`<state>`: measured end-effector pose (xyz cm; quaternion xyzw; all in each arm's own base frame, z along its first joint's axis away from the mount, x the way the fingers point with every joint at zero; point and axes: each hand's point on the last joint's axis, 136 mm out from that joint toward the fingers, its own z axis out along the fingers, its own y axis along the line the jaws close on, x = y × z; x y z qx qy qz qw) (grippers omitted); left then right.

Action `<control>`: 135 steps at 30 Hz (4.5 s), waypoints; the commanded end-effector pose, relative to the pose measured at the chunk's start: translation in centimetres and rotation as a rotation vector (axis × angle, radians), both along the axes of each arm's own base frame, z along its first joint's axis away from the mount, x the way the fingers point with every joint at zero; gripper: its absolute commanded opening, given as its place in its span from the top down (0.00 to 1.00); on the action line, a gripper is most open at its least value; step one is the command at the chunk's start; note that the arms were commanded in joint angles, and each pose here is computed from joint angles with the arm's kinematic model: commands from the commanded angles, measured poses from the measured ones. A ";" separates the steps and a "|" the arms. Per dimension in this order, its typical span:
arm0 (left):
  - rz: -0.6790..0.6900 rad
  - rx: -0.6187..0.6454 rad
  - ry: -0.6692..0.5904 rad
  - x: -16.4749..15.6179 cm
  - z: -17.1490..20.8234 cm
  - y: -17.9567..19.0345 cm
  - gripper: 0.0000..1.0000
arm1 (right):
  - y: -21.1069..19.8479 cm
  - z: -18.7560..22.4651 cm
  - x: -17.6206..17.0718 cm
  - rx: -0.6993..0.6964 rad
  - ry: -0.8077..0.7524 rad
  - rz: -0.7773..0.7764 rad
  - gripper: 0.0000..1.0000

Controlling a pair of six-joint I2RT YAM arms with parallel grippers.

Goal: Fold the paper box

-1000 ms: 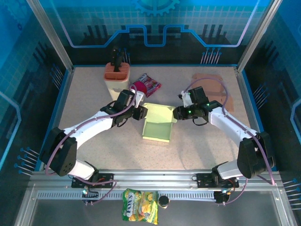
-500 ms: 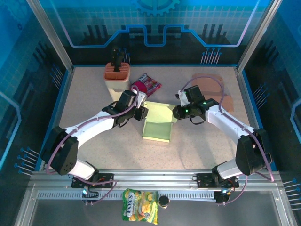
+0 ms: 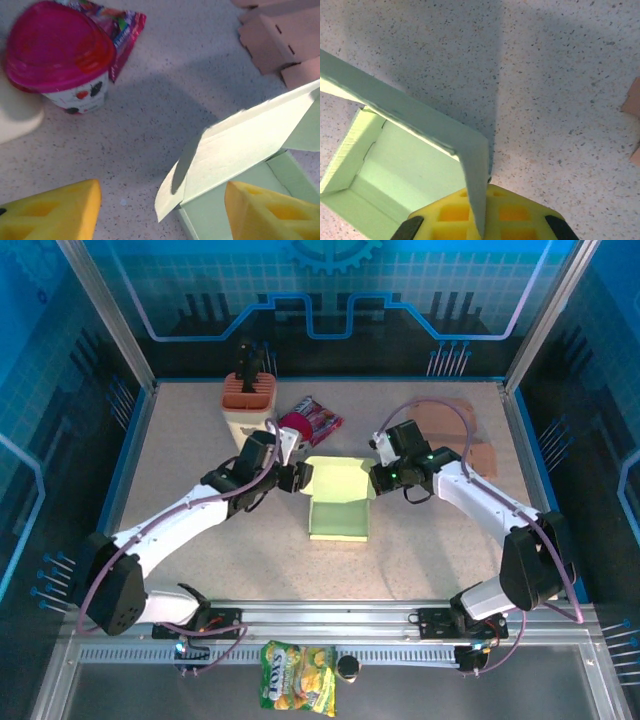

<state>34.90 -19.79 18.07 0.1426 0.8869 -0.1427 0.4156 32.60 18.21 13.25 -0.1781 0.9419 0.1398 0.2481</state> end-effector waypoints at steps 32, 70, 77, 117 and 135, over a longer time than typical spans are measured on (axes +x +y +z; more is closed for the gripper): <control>-0.087 0.041 0.150 0.4 -4.9 -1.9 0.61 | 1.0 0.1 -0.2 -0.035 -0.019 0.057 1.00; 0.098 -0.138 -0.121 2.6 -0.7 -4.8 1.00 | 2.5 5.8 2.5 0.264 -0.400 -0.271 1.00; 0.020 -0.188 -0.249 3.4 -1.0 -6.3 1.00 | 2.5 6.6 3.7 0.391 -0.584 -0.301 1.00; 0.137 -0.339 -0.498 2.8 -2.1 -9.1 1.00 | 2.0 0.4 1.5 0.275 -0.679 -0.171 1.00; 0.144 -0.312 -0.495 1.0 -5.6 -8.5 1.00 | 1.5 -0.3 -0.4 0.250 -0.533 -0.170 0.79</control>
